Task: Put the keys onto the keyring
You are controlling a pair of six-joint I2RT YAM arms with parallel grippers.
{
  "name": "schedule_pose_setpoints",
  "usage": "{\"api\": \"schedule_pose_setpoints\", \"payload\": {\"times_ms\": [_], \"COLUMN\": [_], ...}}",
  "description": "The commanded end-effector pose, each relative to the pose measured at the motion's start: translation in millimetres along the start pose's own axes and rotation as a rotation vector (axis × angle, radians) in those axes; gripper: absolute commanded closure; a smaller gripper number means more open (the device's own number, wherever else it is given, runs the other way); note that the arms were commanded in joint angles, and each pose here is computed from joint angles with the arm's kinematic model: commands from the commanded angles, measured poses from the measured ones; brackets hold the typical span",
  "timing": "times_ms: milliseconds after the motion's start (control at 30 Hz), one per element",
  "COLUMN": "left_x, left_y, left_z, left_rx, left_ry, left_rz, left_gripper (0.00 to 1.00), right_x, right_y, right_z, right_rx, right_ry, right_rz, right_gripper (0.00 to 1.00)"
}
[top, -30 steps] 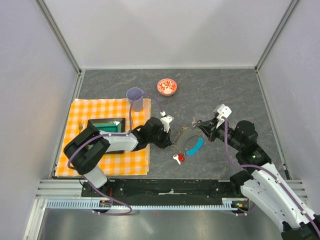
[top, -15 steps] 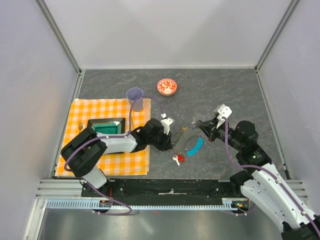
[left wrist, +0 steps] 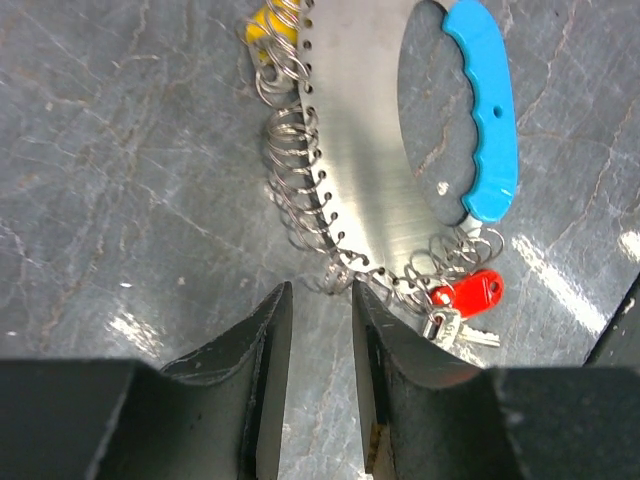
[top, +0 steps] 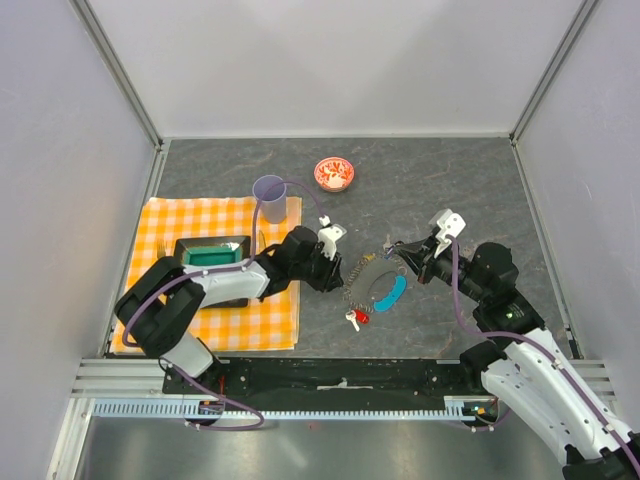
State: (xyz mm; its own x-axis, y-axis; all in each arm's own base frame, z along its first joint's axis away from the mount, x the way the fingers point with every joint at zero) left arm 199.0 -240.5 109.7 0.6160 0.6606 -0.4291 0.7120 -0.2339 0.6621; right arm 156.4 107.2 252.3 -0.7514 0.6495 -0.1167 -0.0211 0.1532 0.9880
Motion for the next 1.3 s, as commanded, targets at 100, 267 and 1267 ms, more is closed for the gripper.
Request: {"api": "schedule_pose_setpoints", "payload": {"times_ms": [100, 267, 1267], "left_x": [4, 2, 16], "left_y": [19, 14, -3], "left_z": [4, 13, 11], "left_rx": [0.0, 0.059, 0.048], "left_ry": [-0.066, -0.13, -0.171], "left_rz": [0.01, -0.011, -0.178], "left_gripper": [0.63, 0.63, 0.7], "right_x": [0, 0, 1], "right_y": [6, 6, 3], "right_z": [0, 0, 1], "right_rx": [-0.052, -0.051, -0.042], "right_ry": [-0.007, -0.005, 0.003], "right_rz": [-0.013, -0.011, 0.006], "right_gripper": [1.0, 1.0, 1.0]}}
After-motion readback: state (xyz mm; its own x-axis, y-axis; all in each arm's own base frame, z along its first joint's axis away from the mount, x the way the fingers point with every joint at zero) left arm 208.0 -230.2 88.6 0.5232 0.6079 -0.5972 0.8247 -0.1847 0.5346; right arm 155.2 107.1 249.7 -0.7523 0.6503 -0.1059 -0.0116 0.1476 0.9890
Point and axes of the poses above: each gripper's point midway between its finger pads, its own z axis out along the fingers, its own x axis along the line the jaws close on, y = z × x, the point moved 10 cm from there along -z, back along the fingers, and after that the axes turned 10 degrees about -z, right-handed, at the moved point
